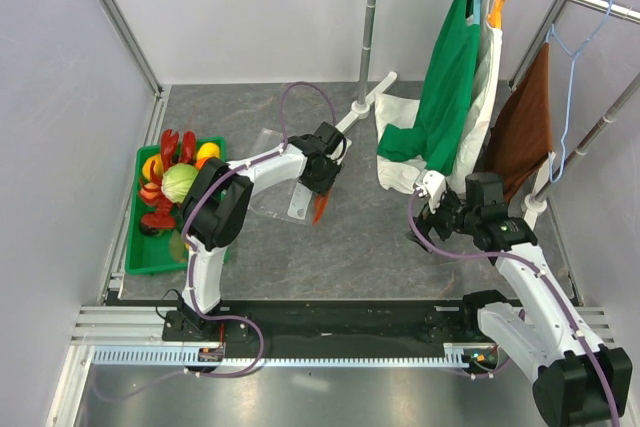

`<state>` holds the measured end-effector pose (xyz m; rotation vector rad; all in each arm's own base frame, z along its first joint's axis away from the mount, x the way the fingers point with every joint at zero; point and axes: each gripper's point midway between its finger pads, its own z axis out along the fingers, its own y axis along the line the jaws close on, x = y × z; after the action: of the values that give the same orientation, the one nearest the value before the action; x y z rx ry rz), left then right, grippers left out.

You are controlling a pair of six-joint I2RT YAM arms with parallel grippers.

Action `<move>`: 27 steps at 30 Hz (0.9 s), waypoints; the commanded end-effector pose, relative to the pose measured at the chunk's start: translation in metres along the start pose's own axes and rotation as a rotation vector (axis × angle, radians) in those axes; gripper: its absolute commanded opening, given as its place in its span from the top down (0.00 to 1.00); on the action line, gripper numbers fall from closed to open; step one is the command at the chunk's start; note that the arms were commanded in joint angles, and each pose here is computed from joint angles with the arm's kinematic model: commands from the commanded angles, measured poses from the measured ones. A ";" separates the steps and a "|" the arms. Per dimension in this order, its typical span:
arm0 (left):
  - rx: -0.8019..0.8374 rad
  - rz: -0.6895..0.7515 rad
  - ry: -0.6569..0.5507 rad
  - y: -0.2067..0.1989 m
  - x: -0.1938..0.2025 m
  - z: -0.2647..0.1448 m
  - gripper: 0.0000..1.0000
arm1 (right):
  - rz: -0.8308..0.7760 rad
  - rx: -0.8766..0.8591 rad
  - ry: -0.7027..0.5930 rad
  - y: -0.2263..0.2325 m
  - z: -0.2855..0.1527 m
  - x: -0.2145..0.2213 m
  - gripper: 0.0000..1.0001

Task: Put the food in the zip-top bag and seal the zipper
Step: Pick up the zipper food storage bag at the center of the board.

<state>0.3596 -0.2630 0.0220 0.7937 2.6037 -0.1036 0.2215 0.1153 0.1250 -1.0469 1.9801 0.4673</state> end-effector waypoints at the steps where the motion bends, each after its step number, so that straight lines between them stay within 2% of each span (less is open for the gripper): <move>1: -0.023 -0.001 -0.051 0.005 -0.018 -0.008 0.52 | -0.051 0.005 -0.082 -0.005 -0.003 -0.031 0.02; 7: 0.039 -0.015 -0.015 -0.005 -0.009 -0.006 0.60 | -0.057 0.013 -0.100 -0.006 -0.004 -0.037 0.02; 13: 0.067 -0.012 -0.002 -0.010 -0.006 -0.002 0.72 | -0.056 0.012 -0.106 -0.008 -0.002 -0.040 0.02; 17: 0.065 -0.017 -0.026 -0.005 -0.013 -0.013 0.98 | 0.012 0.013 -0.122 -0.008 -0.001 -0.046 0.02; 21: 0.151 -0.048 -0.118 -0.002 -0.034 -0.061 0.98 | 0.096 0.013 -0.166 -0.009 0.003 -0.059 0.02; 25: 0.212 0.003 -0.249 -0.005 -0.050 -0.131 0.98 | 0.116 0.043 -0.227 -0.018 0.001 -0.090 0.02; 27: 0.254 0.053 -0.263 -0.011 -0.045 -0.150 0.98 | 0.094 0.071 -0.295 -0.025 -0.007 -0.113 0.02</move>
<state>0.3508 -0.2577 0.0912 0.7660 2.5513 -0.3334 0.2441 0.1392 0.1525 -0.8774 1.9696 0.5691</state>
